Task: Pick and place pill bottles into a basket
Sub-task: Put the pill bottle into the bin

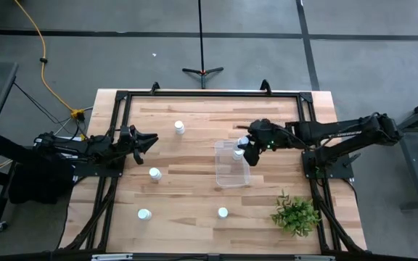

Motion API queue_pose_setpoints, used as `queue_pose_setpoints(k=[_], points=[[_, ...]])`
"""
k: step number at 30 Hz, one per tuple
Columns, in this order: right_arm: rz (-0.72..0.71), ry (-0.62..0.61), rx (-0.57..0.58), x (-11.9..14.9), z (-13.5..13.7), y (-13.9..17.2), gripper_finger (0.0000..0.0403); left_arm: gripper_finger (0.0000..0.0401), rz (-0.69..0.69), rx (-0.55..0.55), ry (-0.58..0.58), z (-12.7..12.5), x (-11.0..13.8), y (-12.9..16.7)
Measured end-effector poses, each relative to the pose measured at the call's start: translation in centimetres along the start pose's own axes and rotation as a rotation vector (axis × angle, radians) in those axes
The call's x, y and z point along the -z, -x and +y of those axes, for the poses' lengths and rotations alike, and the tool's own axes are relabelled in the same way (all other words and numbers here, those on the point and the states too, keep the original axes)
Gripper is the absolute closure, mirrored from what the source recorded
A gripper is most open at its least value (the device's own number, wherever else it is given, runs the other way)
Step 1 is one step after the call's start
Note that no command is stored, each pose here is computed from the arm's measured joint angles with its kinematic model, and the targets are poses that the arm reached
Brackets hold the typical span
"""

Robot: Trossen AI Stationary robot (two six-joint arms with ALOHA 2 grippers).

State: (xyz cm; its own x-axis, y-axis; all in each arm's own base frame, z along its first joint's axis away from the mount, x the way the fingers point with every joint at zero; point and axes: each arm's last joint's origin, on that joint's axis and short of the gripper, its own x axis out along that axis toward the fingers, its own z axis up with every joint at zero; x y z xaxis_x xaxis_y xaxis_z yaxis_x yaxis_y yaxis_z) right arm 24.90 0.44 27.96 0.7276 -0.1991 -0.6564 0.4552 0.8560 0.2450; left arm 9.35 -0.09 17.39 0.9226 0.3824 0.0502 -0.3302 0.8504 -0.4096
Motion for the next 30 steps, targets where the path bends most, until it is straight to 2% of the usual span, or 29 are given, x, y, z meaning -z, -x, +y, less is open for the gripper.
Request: queue_pose_setpoints(k=[14,30], points=[[0.148,0.078,0.003,2.8,2.5,-2.9,0.0238,0.0277,0.000,-0.001,0.000,0.0,0.0,0.0],[0.282,0.134,0.087,4.9,2.6,-6.5,0.0238,0.0277,0.000,-0.001,0.000,0.0,0.0,0.0]])
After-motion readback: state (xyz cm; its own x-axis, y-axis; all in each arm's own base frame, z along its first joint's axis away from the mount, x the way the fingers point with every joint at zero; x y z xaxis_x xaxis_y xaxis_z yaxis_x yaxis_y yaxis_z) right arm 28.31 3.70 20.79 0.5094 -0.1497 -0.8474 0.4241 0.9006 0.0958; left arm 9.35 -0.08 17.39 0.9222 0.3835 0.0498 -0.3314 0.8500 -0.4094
